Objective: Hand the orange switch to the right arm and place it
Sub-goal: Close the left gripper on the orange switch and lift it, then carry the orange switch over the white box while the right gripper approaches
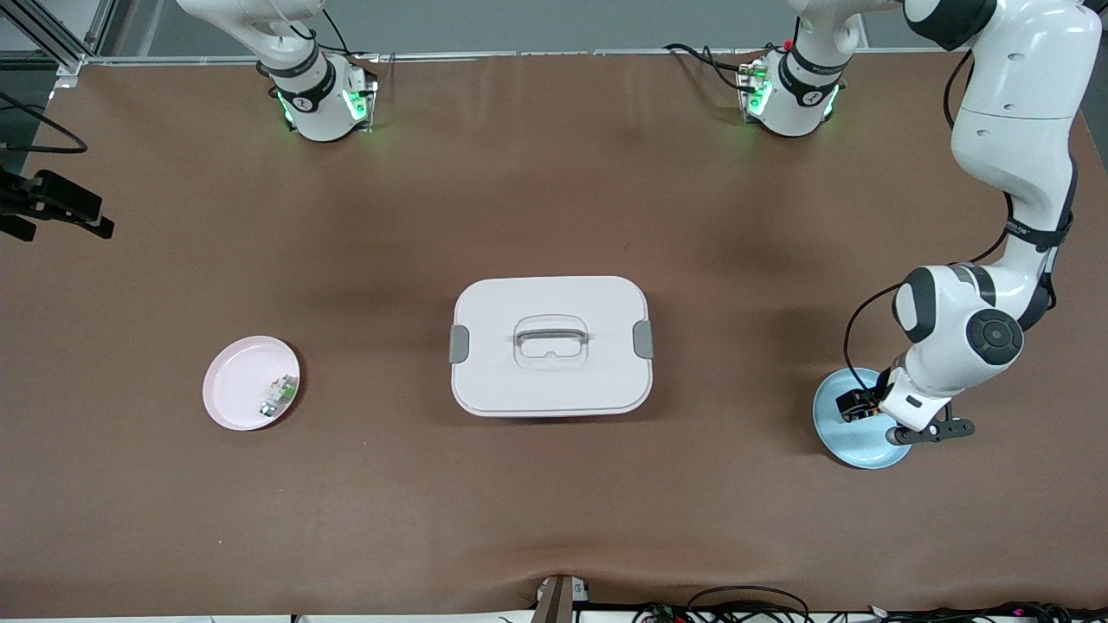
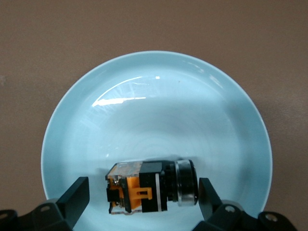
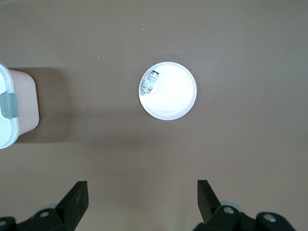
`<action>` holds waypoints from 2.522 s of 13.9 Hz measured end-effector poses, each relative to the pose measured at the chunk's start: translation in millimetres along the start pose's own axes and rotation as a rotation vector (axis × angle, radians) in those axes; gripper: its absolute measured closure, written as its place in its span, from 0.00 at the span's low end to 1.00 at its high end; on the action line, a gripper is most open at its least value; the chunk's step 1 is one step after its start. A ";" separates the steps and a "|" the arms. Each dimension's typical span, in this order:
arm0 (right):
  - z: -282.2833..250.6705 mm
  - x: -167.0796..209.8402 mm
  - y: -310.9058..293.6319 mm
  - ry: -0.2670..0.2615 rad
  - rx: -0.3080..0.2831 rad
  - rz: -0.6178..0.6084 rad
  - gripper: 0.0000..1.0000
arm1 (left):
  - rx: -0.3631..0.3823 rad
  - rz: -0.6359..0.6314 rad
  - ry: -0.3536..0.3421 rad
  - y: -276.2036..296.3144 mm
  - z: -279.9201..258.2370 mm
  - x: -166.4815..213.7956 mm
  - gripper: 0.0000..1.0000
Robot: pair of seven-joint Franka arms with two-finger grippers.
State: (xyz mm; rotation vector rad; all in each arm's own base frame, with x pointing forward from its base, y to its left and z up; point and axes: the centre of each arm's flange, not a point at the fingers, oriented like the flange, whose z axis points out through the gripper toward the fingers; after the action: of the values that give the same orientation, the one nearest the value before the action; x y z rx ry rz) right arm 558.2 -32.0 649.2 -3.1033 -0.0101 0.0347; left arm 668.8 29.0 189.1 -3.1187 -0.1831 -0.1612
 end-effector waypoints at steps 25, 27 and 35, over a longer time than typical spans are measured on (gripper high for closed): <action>-14.3 -4.7 -0.5 0.030 0.016 0.000 0.00 | -0.067 -0.073 -0.290 82.5 -188.2 -36.0 0.28; -12.5 -8.7 1.5 0.001 0.018 0.004 0.00 | -0.098 -0.109 -0.314 97.5 -200.8 -42.8 0.28; -20.4 -14.1 16.2 -0.004 0.020 0.016 0.00 | -0.189 -0.349 -0.371 196.1 -256.5 -60.7 0.28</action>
State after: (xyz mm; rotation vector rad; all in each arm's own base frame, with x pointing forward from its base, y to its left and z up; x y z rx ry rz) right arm 544.7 -49.0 669.3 -3.0832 0.0149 0.0419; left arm 605.7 -177.7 436.5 -3.2399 -0.7575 0.4267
